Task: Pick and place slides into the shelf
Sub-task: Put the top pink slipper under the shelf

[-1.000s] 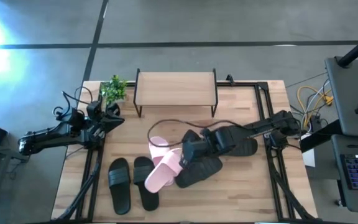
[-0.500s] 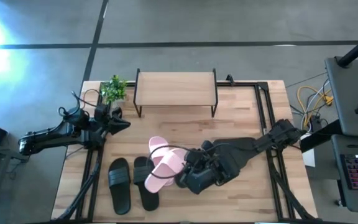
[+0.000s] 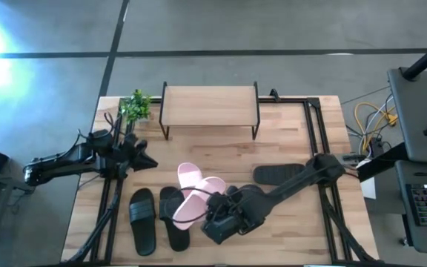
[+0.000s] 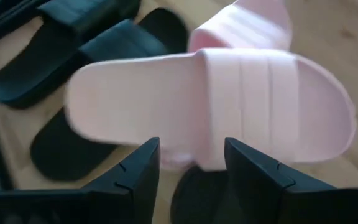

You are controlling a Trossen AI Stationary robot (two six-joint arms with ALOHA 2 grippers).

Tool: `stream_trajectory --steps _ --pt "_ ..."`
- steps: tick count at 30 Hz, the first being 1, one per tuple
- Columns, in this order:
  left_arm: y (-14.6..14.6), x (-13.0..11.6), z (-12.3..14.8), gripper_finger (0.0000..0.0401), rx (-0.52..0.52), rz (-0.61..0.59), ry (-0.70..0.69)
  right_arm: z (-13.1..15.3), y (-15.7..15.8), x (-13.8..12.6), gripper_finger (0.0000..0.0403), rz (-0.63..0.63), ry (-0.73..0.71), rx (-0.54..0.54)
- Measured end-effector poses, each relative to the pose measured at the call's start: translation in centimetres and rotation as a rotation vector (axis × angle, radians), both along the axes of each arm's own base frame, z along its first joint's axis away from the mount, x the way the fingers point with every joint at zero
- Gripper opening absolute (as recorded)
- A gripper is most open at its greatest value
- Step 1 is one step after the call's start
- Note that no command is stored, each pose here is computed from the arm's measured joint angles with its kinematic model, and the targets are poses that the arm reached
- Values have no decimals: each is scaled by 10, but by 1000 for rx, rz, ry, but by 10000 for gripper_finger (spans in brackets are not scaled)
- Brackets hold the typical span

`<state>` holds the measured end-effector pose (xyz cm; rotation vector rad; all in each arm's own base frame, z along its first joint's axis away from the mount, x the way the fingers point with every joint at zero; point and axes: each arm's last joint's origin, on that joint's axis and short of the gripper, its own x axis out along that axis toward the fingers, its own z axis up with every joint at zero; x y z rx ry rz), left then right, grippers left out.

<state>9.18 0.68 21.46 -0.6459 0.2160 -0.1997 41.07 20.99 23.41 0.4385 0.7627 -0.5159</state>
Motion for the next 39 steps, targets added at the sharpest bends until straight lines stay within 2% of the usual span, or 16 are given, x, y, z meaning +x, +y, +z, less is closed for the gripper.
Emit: stream_trajectory --steps 4,10,18,27,33,36,39 --pt "-1 -2 -1 22 0 -35 0 -10 -1 3 171 5 15 -89" --pt "-2 -4 1 22 9 -35 -19 -19 -8 9 171 118 88 -195" --pt "-2 -4 1 22 11 -36 -19 -23 -21 14 171 152 131 -252" --pt "-2 -4 1 22 12 -36 -22 -43 -42 14 171 141 216 -250" --pt "-2 -4 1 22 11 -36 -21 -42 -53 18 166 84 199 -310" --pt "-2 -4 1 22 11 -36 -22 -42 -58 19 144 73 204 -295" --pt "-2 -4 1 22 11 -36 -22 -44 -65 21 105 89 228 -237"
